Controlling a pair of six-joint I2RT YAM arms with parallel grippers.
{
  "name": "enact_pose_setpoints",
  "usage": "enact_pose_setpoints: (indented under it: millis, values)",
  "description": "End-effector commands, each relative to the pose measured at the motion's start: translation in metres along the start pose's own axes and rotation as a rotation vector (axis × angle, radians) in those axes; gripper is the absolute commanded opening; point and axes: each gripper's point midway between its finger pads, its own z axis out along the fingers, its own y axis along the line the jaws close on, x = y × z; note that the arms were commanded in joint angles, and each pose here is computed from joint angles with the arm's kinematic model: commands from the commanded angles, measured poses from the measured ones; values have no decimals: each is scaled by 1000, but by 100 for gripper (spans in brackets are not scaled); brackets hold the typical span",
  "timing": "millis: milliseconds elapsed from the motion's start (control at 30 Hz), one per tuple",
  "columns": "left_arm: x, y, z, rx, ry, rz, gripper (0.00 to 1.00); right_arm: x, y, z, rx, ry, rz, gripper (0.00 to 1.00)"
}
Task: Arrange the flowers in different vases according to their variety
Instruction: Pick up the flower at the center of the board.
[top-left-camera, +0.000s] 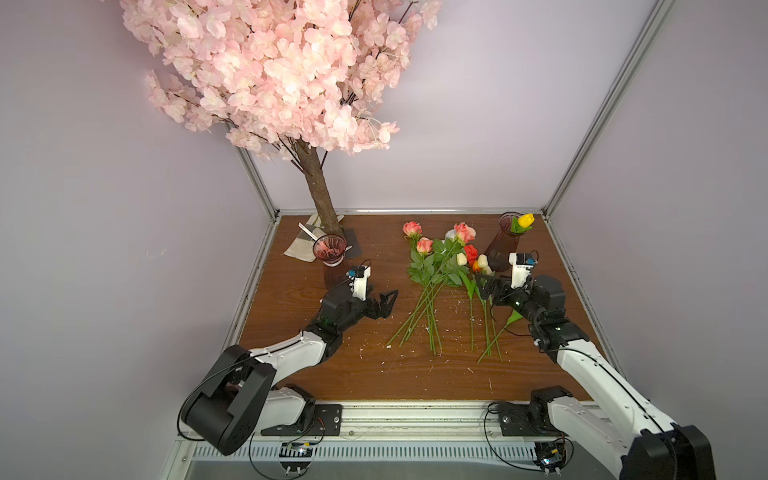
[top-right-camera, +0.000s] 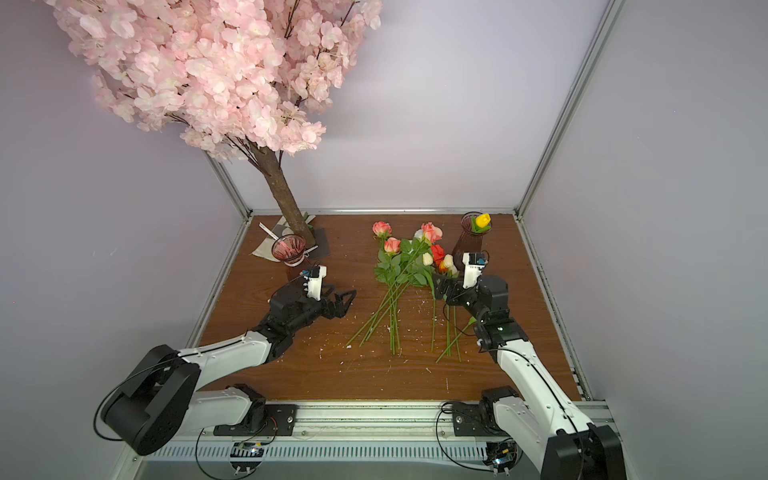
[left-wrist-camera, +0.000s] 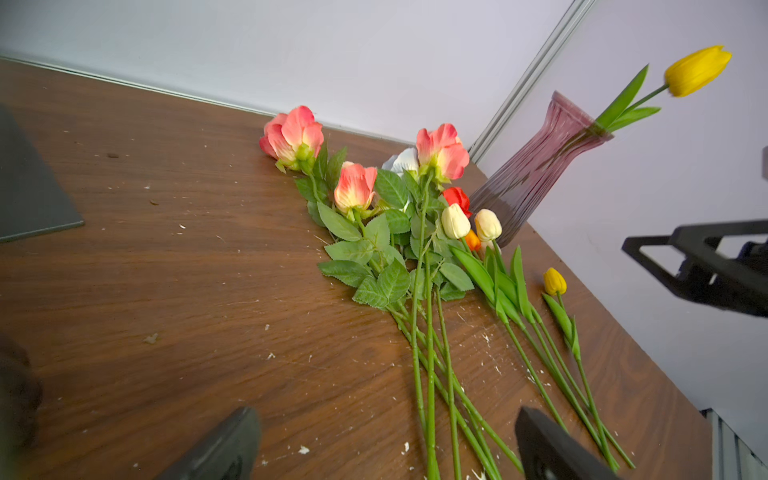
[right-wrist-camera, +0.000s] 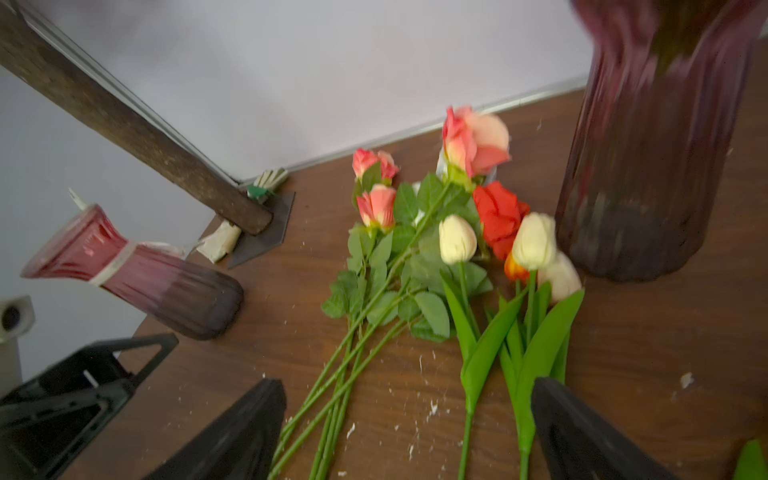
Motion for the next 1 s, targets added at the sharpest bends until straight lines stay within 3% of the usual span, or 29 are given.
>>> enact_pose_setpoints:
  millis: [0,167,300,500,700,767,967]
  values:
    - [0,-19,16,16,64,70,100,11,4,4,-52,0,31,100]
    - [10,-29,41,-22,158,118,94,30,-28,8,70,-12,145,99]
    - [17,-34,69,-36,255,129,79,36,-42,3,109,-68,263,100]
    - [19,-35,109,-64,366,156,56,31,-19,-8,-52,-157,190,99]
    - [19,-35,143,-89,432,214,42,38,-52,-25,74,-281,253,100]
    - [22,-31,154,-102,452,234,41,35,-51,-30,69,-302,249,100]
    - [20,-24,184,-163,523,300,23,35,-53,-36,69,-342,272,99]
